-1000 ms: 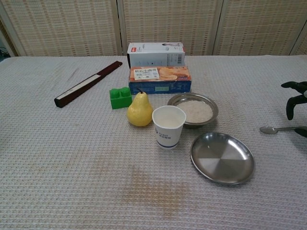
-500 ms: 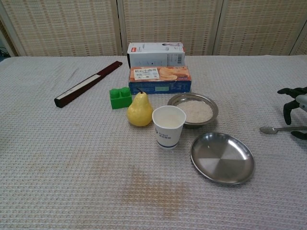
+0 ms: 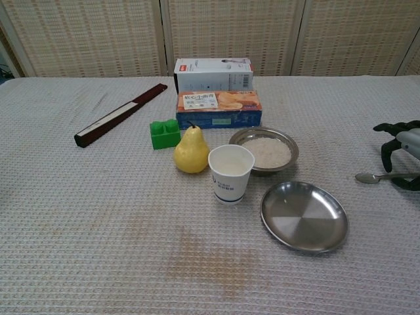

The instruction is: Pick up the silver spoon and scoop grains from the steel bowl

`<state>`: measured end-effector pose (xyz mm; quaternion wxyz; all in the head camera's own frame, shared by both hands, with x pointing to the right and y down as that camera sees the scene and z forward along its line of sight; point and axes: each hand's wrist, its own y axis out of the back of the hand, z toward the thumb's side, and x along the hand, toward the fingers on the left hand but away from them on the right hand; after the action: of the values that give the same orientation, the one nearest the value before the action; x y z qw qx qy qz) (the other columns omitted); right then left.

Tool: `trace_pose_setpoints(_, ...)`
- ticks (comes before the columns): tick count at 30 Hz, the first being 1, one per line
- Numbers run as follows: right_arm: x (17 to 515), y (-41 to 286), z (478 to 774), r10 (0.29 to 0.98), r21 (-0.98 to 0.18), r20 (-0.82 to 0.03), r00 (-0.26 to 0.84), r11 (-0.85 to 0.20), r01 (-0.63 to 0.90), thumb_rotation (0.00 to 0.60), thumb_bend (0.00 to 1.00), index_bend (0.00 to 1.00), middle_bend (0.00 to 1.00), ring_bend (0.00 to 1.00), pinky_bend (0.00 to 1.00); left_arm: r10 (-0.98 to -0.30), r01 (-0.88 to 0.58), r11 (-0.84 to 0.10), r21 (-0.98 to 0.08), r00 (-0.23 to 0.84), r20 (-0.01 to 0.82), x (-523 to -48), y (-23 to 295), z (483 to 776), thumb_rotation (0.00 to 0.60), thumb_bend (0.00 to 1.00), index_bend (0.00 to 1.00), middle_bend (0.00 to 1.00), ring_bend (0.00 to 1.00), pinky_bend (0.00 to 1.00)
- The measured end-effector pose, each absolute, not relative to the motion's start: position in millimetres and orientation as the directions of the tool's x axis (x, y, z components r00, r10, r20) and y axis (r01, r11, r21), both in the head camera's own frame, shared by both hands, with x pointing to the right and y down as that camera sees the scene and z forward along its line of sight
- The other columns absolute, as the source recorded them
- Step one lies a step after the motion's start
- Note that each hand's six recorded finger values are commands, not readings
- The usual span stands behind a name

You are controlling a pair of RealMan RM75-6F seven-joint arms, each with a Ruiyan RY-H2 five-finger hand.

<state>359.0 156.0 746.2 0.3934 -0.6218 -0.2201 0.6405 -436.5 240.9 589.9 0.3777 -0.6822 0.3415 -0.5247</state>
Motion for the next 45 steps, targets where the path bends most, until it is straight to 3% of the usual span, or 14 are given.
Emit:
trace_pose_setpoints(29, 352.2, 155.6, 754.0, 0.768, -0.763, -0.635, 0.084, -0.607, -0.22, 0.6, 0.29, 0.58, 0.0, 0.0, 0.0, -0.863, -0.059, -0.48, -0.875, 0.209, 0.459, -438.0, 240.3, 591.2, 0.6, 0.51, 0.0, 0.0, 0.0, 0.08)
trace_pose_setpoints(45, 351.6, 155.6, 753.1, 0.774, -0.77, -0.627, 0.087, -0.6, -0.216, 0.6, 0.4, 0.66, 0.04, 0.0, 0.0, -0.863, -0.06, -0.48, -0.875, 0.21, 0.459, -438.1, 240.0, 590.8, 0.6, 0.51, 0.0, 0.0, 0.0, 0.08)
